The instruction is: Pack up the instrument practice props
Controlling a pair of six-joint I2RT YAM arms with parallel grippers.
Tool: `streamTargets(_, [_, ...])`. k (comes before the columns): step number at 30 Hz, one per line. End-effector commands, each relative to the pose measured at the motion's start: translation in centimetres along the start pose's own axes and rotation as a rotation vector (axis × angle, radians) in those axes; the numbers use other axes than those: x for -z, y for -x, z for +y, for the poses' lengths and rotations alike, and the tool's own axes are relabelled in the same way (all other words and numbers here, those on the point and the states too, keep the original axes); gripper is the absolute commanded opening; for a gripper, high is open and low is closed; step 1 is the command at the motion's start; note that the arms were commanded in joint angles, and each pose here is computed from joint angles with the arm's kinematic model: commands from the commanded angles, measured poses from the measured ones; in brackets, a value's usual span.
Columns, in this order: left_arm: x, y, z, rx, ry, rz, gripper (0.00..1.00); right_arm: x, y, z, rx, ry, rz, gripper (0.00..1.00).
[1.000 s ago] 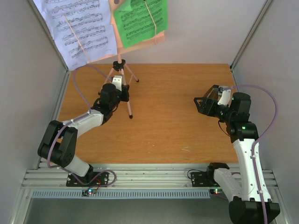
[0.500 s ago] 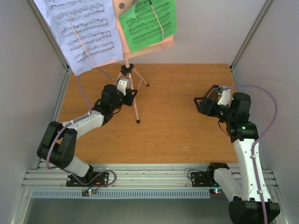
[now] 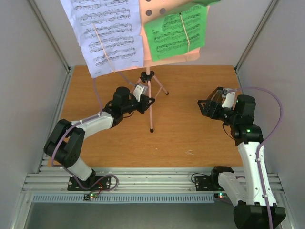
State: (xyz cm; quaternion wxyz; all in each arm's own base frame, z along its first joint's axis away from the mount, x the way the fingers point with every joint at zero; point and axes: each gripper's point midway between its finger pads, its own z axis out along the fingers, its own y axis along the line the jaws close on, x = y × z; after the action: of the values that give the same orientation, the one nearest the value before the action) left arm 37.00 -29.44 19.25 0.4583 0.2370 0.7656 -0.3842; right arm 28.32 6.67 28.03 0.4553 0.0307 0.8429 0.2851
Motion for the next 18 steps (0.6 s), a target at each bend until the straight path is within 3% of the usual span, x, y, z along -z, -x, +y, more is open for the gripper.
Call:
streamTargets(1, [-1.0, 2.0, -4.8, -0.067, -0.220, -0.030, 0.00, 0.2, 0.2, 0.1, 0.026, 0.007, -0.020, 0.98])
streamTargets(10, [-1.1, 1.1, -4.6, -0.089, -0.195, 0.000, 0.04, 0.2, 0.2, 0.1, 0.029, 0.007, -0.023, 0.99])
streamTargets(13, [-0.8, 1.0, -4.0, -0.082, -0.155, -0.007, 0.38, 0.3, 0.2, 0.2, 0.030, 0.010, -0.025, 0.98])
streamTargets(16, [-0.2, 1.2, -3.3, -0.075, -0.100, -0.038, 0.60, 0.4, 0.3, 0.4, 0.033, 0.015, -0.027, 0.98])
streamTargets(18, [0.5, 1.3, -3.0, -0.070, -0.074, -0.063, 0.70, 0.6, 0.4, 0.6, 0.036, 0.021, -0.031, 0.98])
